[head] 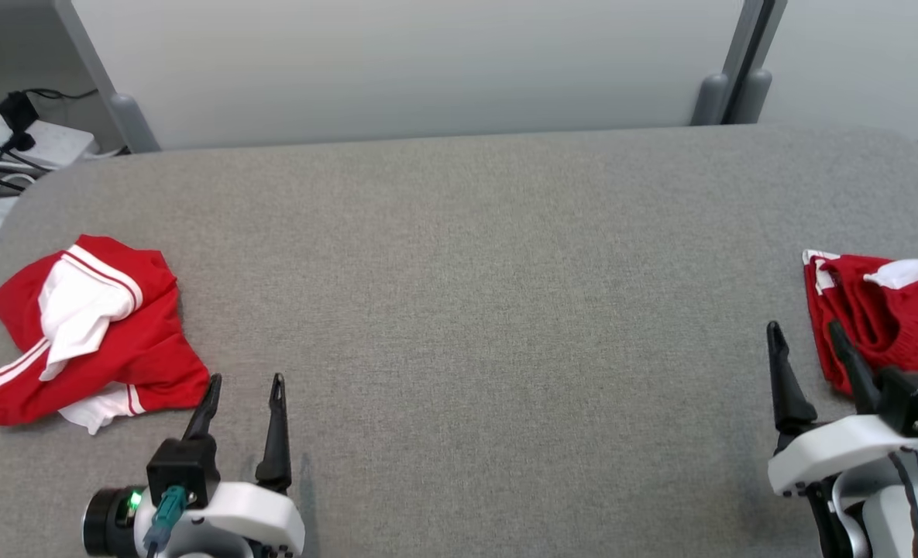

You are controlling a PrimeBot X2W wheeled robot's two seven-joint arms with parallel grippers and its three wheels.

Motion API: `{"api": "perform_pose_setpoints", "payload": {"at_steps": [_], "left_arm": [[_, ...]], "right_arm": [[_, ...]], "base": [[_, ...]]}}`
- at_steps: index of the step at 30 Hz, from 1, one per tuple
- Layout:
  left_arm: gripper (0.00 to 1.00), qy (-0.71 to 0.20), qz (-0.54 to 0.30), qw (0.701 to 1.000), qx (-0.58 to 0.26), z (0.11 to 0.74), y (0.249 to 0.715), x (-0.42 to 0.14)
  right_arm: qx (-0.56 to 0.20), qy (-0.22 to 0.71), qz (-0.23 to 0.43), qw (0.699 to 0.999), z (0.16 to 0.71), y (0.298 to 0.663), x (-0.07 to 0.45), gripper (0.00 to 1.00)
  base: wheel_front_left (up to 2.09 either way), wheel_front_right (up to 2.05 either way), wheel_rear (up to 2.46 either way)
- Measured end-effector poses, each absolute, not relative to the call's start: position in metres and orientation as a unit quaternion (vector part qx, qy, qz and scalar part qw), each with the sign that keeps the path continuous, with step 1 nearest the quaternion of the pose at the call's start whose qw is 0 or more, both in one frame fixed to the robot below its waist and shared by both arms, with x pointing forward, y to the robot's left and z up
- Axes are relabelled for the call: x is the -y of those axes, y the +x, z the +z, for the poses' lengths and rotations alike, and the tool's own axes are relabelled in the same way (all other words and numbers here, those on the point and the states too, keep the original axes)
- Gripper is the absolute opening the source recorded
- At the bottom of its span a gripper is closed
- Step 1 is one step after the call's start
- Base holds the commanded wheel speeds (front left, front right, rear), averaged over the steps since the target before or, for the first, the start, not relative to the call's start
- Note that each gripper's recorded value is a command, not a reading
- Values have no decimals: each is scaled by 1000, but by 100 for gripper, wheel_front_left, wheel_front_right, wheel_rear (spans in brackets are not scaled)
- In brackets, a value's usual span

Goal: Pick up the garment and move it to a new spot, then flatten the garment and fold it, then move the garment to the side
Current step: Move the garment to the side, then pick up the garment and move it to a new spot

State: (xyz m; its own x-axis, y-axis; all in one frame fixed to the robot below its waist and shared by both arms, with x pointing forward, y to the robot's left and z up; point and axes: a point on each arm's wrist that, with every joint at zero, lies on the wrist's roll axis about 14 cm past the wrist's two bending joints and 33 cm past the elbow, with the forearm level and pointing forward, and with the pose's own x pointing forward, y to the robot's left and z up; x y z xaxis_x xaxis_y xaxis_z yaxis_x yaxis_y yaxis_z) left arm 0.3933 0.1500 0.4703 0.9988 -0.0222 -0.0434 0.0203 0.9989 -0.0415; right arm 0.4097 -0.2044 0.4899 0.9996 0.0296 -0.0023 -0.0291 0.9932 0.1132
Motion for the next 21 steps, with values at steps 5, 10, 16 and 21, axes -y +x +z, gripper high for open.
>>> {"api": "perform_pose_setpoints", "payload": {"at_steps": [5, 10, 16, 21], "left_arm": [[100, -20, 6, 999, -25, 469, 379, -162], [100, -20, 16, 999, -23, 469, 373, -168], [100, -19, 22, 999, -24, 469, 371, -172], [100, -19, 27, 999, -33, 463, 366, -176]], "right_arm": [[-4, 63, 19, 998, 488, 398, 197, 100], [-6, 67, 21, 998, 486, 391, 193, 100], [-9, 67, 22, 997, 483, 388, 190, 100], [-8, 65, 29, 997, 484, 391, 186, 100]], "base": [[0, 0, 0], [0, 0, 0], [0, 0, 0], [0, 0, 0]]}}
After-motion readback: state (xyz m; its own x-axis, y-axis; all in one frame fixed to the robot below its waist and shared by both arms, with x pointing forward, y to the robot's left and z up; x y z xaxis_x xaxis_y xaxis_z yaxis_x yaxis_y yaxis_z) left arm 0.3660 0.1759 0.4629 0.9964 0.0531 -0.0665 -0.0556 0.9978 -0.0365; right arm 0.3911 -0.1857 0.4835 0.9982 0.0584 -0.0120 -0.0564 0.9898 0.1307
